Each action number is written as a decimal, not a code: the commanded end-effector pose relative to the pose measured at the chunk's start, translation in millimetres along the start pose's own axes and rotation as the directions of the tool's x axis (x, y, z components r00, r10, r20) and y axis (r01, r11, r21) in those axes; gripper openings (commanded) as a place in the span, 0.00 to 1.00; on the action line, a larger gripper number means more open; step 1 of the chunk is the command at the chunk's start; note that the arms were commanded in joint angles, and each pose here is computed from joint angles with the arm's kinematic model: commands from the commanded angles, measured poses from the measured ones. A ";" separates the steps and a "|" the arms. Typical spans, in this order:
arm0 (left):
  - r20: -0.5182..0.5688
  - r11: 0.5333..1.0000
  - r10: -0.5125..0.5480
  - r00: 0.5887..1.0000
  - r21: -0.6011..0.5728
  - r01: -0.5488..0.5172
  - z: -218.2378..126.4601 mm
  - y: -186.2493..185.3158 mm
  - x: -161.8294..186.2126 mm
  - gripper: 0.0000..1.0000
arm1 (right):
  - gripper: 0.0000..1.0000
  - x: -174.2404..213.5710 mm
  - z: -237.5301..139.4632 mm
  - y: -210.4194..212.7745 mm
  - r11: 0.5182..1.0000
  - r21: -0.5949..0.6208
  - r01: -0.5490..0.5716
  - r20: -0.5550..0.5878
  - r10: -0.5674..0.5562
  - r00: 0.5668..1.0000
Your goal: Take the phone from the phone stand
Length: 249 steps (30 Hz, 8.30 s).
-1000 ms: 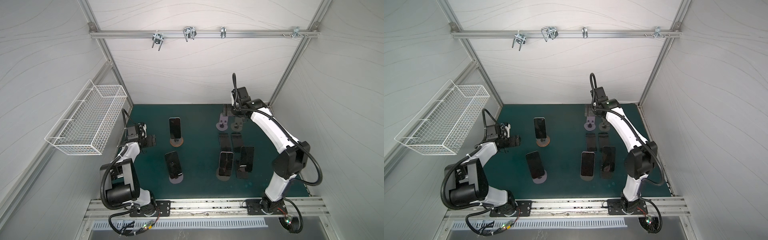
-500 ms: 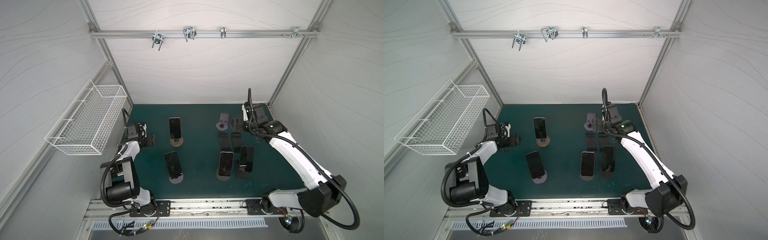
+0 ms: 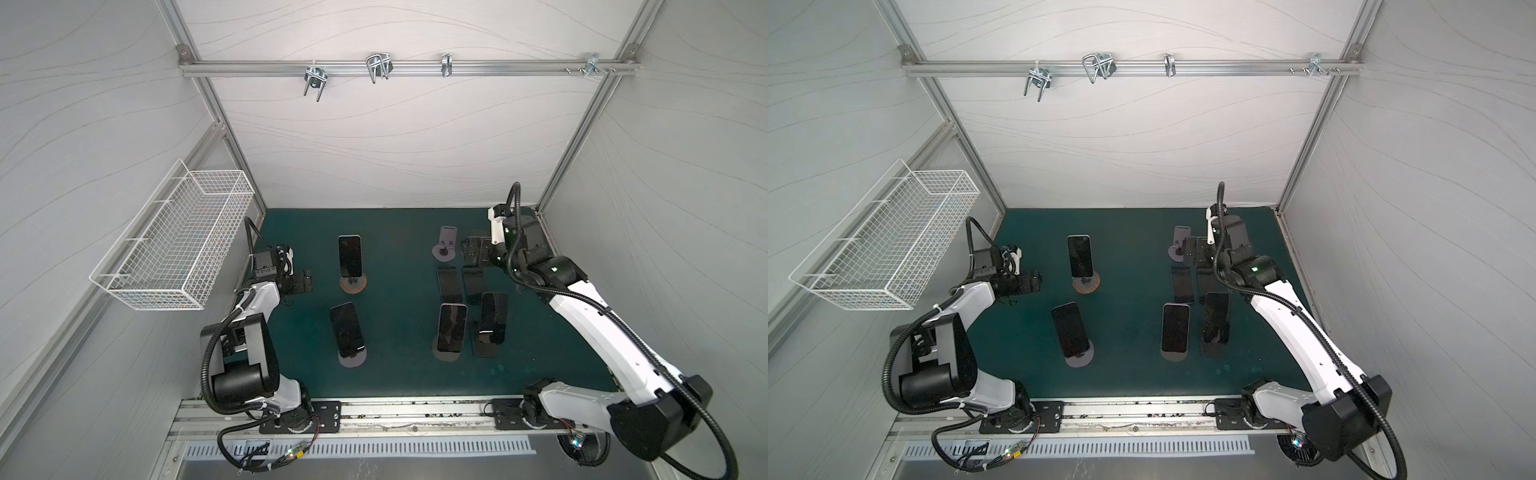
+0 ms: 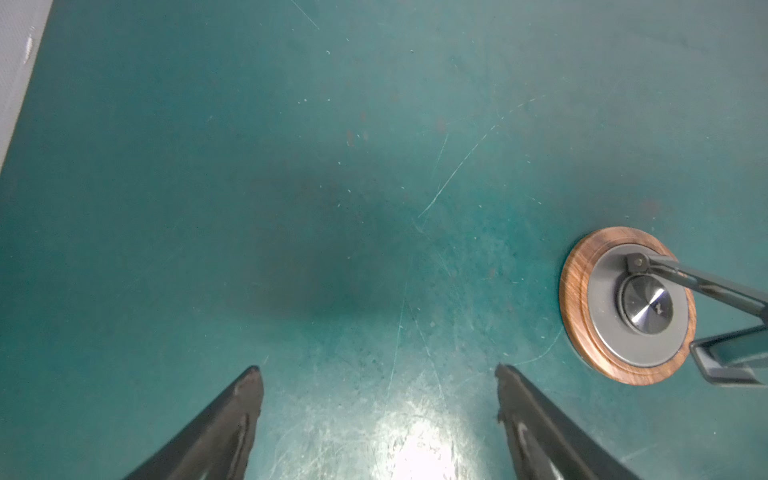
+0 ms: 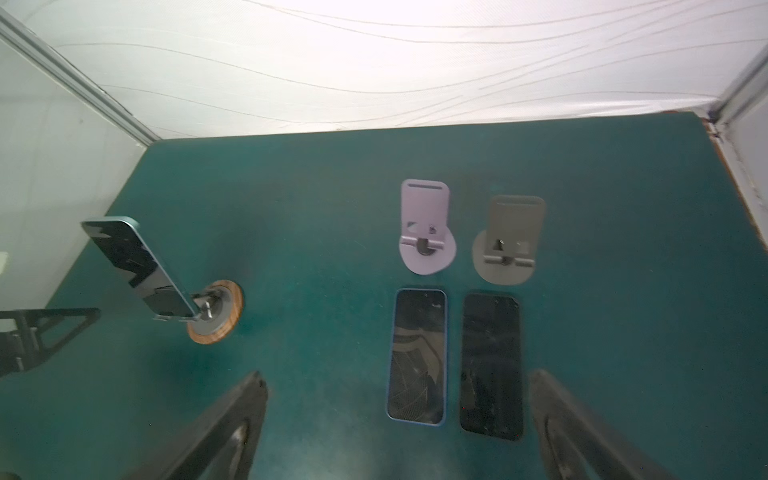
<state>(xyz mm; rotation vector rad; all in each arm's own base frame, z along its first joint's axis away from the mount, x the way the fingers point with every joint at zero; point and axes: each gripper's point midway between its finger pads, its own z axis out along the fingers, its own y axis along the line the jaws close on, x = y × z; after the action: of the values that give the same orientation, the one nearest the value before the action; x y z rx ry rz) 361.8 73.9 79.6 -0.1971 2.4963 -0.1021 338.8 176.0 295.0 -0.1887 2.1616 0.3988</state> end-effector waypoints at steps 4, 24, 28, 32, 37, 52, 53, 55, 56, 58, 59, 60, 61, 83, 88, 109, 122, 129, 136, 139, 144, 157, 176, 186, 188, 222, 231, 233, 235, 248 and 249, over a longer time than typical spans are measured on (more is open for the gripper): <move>0.044 1.000 0.015 0.999 0.007 -0.015 -5.8 0.1 -17.0 0.89 | 0.99 -13.8 28.1 68.0 0.998 -0.060 0.011 0.002 -0.011 1.000; 0.034 1.000 0.012 0.999 0.009 -0.013 -27.3 -0.7 -30.1 0.95 | 0.99 30.5 73.6 192.9 0.980 -0.193 0.049 -0.130 -0.075 0.989; 0.047 0.998 -0.002 0.999 0.061 0.000 -52.0 -13.1 -56.8 1.00 | 0.99 31.8 59.8 166.6 0.983 -0.129 0.129 -0.074 -0.139 0.988; 0.012 0.995 -0.017 1.000 0.102 0.016 -73.0 -31.7 -74.4 1.00 | 0.99 35.7 44.6 132.9 0.985 -0.023 0.169 -0.040 -0.170 0.985; -0.052 0.996 0.026 0.998 0.086 -0.022 -88.0 -62.4 -81.6 1.00 | 0.99 31.1 24.7 99.2 0.985 0.065 0.157 0.022 -0.159 0.987; -0.043 0.993 0.121 0.992 0.011 -0.120 -98.6 -145.2 -112.0 1.00 | 0.99 53.6 -26.3 -24.5 0.961 0.275 0.008 0.085 -0.033 0.996; -0.031 0.992 0.128 0.991 -0.010 -0.128 -96.5 -148.1 -113.9 1.00 | 0.99 57.8 -30.5 -36.0 0.955 0.295 -0.014 0.090 -0.014 0.996; -0.014 0.990 0.142 0.990 -0.023 -0.142 -93.7 -157.3 -116.2 1.00 | 0.99 65.2 -37.6 -56.6 0.943 0.327 -0.062 0.106 0.028 0.994; -0.008 0.989 0.145 0.989 -0.019 -0.145 -91.1 -162.7 -116.0 1.00 | 0.99 70.2 -40.6 -66.1 0.937 0.341 -0.077 0.111 0.041 0.993; 0.008 0.991 0.135 0.991 -0.008 -0.135 -87.2 -171.5 -117.2 1.00 | 0.99 79.2 -45.8 -81.9 0.924 0.368 -0.099 0.124 0.057 0.991; 0.014 0.992 0.130 0.991 -0.004 -0.130 -85.1 -175.6 -117.8 1.00 | 0.99 84.7 -48.0 -89.3 0.918 0.382 -0.107 0.127 0.062 0.990; 0.022 0.992 0.126 0.992 -0.006 -0.126 -83.3 -178.3 -119.0 1.00 | 0.99 90.3 -49.8 -94.8 0.915 0.389 -0.108 0.129 0.062 0.990; 0.026 0.992 0.127 0.992 -0.009 -0.126 -81.2 -180.4 -119.7 1.00 | 0.99 95.3 -50.7 -99.4 0.912 0.396 -0.107 0.129 0.060 0.990; -0.016 0.995 0.081 0.997 -0.061 -0.082 -25.7 -192.2 -92.9 0.92 | 0.99 140.9 -46.8 -123.1 0.936 0.351 0.025 0.333 -0.150 0.931; -0.018 0.992 0.093 0.996 -0.082 -0.094 -15.5 -194.3 -93.6 0.89 | 0.99 143.3 -41.4 -123.8 0.930 0.364 0.053 0.282 -0.164 0.945; 0.031 0.994 0.065 0.997 -0.085 -0.062 -25.3 -194.3 -103.0 0.59 | 0.99 150.4 -42.8 -133.4 0.911 0.409 0.045 0.263 -0.165 0.951; 0.049 0.999 0.037 0.998 -0.036 -0.035 -61.2 -198.8 -110.3 0.52 | 0.99 153.4 -40.4 -136.5 0.903 0.427 0.046 0.233 -0.159 0.959; 0.062 0.999 0.024 0.998 0.036 -0.026 -103.0 -220.4 -117.5 0.50 | 0.99 153.0 -36.9 -136.4 0.901 0.431 0.055 0.217 -0.163 0.963; 0.074 0.989 0.070 0.995 0.121 -0.079 -137.0 -264.2 -112.7 0.51 | 0.99 137.1 -44.7 -125.6 0.925 0.380 0.017 0.245 -0.119 0.962; 0.056 0.984 0.081 0.995 0.152 -0.088 -142.4 -284.9 -108.0 0.51 | 0.99 122.8 -53.2 -115.3 0.943 0.333 -0.005 0.263 -0.088 0.961; 0.062 0.973 0.118 0.991 0.193 -0.128 -146.5 -324.7 -100.3 0.50 | 0.99 96.0 -66.8 -98.2 0.961 0.276 0.013 0.273 -0.091 0.958; -0.058 0.972 0.093 0.994 0.223 -0.078 -108.2 -385.0 -69.9 0.45 | 0.99 45.0 -102.2 -61.2 0.989 0.137 0.053 0.310 -0.093 0.946; -0.313 0.992 0.083 0.946 0.112 -0.050 -0.4 -410.0 2.3 0.42 | 0.99 28.9 -126.4 -51.4 0.983 0.129 0.127 0.258 -0.157 0.953; -0.391 0.994 0.104 0.914 0.073 -0.082 28.8 -415.9 42.9 0.41 | 0.99 24.2 -136.9 -51.5 0.974 0.147 0.174 0.255 -0.207 0.944; -0.411 0.994 0.109 0.905 0.075 -0.085 32.8 -419.6 51.9 0.41 | 0.99 21.6 -136.3 -50.2 0.975 0.143 0.168 0.260 -0.201 0.945; -0.493 0.995 0.006 0.870 -0.085 -0.055 100.3 -382.8 85.7 0.43 | 0.99 4.7 -132.1 -34.5 0.984 0.073 0.161 0.309 -0.175 0.935; -0.519 0.995 -0.012 0.855 -0.090 -0.040 108.6 -379.0 96.9 0.47 | 0.99 2.8 -139.0 -35.3 0.985 0.077 0.156 0.325 -0.173 0.930; -0.517 0.995 -0.006 0.856 -0.089 -0.047 109.5 -378.9 97.4 0.48 | 0.99 2.6 -140.7 -34.6 0.985 0.073 0.158 0.324 -0.173 0.930; -0.517 0.995 -0.001 0.856 -0.090 -0.052 109.7 -377.6 96.4 0.49 | 0.99 3.4 -141.9 -35.1 0.985 0.074 0.155 0.322 -0.170 0.931; -0.525 0.999 -0.002 0.851 -0.044 -0.025 103.2 -385.4 95.0 0.56 | 0.99 2.7 -148.6 -34.9 0.987 0.069 0.147 0.334 -0.162 0.929; -0.528 0.999 -0.001 0.849 -0.041 -0.024 103.1 -385.7 95.3 0.57 | 0.99 2.6 -148.9 -35.1 0.987 0.069 0.144 0.335 -0.159 0.929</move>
<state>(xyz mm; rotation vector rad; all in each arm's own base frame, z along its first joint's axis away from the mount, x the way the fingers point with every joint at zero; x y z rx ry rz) 400.1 -329.0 19.0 -0.1465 2.9940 -0.1171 237.8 94.0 350.1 -0.2568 1.8360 0.2604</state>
